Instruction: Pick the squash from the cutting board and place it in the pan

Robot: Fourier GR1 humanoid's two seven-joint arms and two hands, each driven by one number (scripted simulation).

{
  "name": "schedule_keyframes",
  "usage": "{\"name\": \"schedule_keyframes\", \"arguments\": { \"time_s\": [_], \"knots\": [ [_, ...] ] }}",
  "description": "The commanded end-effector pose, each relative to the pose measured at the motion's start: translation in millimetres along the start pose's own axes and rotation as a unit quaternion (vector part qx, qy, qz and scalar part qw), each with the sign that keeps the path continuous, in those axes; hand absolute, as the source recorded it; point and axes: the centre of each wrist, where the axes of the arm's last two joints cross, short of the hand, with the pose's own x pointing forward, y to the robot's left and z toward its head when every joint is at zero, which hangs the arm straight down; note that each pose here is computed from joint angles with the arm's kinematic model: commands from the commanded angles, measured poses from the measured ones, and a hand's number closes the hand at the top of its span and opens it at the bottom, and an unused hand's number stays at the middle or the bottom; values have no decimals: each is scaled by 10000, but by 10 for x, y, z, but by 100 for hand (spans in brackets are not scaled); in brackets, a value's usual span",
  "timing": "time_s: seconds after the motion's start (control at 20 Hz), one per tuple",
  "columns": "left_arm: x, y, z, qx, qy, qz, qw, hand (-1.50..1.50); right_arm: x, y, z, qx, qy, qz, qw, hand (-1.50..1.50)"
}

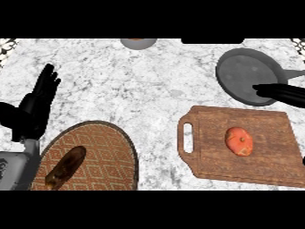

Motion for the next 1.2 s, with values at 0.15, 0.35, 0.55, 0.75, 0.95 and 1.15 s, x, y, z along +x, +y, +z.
{"name": "schedule_keyframes", "arguments": {
  "time_s": [0.15,0.35,0.55,0.75,0.95,1.15],
  "knots": [
    [1,-126,-89,-21,-26,-9,10000,0,-122,126,-162,388,292,143,9987,-150],
    [-72,56,-134,22,26,-26,10000,0,-266,234,-103,692,233,152,9972,-150],
    [-45,51,-125,-29,-60,-50,10000,0,-277,389,-357,935,156,105,9954,-150],
    [-35,-56,-1,-33,-7,98,9999,0,-175,385,-284,929,118,353,9950,-150],
    [-81,-50,-33,-22,18,19,10000,0,-381,491,-378,1088,268,457,9927,-150],
    [-81,21,-26,5,39,48,10000,0,-249,500,-379,1229,572,1111,9845,-150]
  ]
}}
